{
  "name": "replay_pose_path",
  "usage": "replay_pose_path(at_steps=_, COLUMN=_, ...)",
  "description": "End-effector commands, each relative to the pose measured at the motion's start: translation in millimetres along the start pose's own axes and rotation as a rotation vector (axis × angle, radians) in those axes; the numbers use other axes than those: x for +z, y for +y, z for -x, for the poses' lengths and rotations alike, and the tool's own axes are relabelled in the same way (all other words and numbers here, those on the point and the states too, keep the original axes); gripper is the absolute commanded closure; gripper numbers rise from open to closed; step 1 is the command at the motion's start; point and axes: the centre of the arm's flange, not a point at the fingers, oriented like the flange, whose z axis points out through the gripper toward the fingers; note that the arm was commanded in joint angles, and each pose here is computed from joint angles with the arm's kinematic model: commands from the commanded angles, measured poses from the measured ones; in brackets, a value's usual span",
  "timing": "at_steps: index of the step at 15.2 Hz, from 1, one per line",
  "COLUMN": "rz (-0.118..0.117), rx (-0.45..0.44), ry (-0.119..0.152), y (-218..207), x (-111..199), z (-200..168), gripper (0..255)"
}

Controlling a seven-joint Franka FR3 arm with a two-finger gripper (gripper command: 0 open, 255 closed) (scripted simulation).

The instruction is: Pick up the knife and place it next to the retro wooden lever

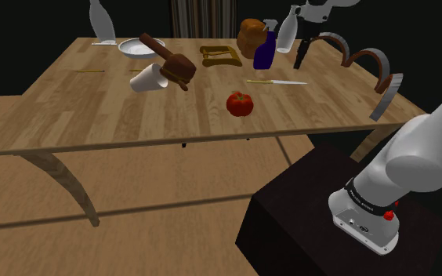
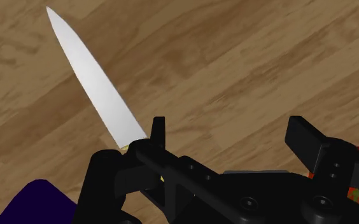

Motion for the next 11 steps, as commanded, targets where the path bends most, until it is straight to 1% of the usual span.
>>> replay_pose_path(at_steps=1, rz=-0.018, rx=-0.062, ry=-0.004, y=20, x=12, z=-15, gripper=0)
replay_pose_path(at_steps=11, rz=-0.110, rx=-0.346, ry=-0.024, y=105, x=84, z=-105, gripper=0)
